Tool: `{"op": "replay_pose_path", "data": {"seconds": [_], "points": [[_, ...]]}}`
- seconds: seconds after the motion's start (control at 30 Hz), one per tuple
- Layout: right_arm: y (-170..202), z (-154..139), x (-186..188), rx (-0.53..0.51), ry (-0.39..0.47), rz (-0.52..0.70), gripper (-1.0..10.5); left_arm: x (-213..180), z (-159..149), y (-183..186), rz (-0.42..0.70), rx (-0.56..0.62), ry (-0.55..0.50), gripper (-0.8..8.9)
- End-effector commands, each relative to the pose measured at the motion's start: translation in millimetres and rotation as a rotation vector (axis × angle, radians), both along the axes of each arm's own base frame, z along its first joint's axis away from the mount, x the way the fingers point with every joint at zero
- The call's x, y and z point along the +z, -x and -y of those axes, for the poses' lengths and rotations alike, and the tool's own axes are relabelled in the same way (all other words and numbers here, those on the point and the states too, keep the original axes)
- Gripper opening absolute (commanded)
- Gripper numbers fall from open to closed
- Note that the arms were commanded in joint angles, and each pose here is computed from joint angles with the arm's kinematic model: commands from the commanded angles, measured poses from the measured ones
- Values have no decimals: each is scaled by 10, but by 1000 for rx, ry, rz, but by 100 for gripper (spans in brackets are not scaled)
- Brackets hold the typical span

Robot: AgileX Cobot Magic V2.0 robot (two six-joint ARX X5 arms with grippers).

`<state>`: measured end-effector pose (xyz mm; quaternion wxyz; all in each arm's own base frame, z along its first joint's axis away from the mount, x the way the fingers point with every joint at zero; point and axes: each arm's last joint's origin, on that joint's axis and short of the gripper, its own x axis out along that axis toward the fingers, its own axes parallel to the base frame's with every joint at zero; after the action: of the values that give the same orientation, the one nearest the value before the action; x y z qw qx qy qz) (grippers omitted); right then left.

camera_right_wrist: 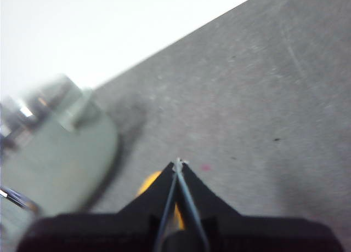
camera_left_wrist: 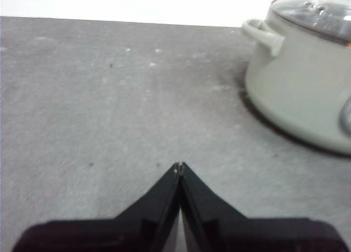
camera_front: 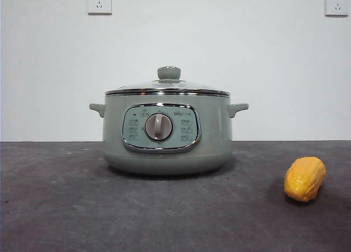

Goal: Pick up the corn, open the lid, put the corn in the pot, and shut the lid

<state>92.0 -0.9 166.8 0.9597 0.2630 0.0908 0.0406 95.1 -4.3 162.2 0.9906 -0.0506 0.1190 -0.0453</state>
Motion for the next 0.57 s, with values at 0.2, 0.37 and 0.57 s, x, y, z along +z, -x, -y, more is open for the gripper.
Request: {"op": "replay_pose_path", "data": {"seconds": [0.2, 0.37, 0.57], "points": [[98, -23, 611, 30, -199, 23, -8, 581, 30, 80, 68, -90, 144, -5], [45, -48, 1005, 136, -174, -23, -8, 929, 49, 86, 66, -153, 166, -5], [-75, -82, 1345, 278, -234, -204, 1, 1282, 94, 89, 33, -315, 201, -4]]}}
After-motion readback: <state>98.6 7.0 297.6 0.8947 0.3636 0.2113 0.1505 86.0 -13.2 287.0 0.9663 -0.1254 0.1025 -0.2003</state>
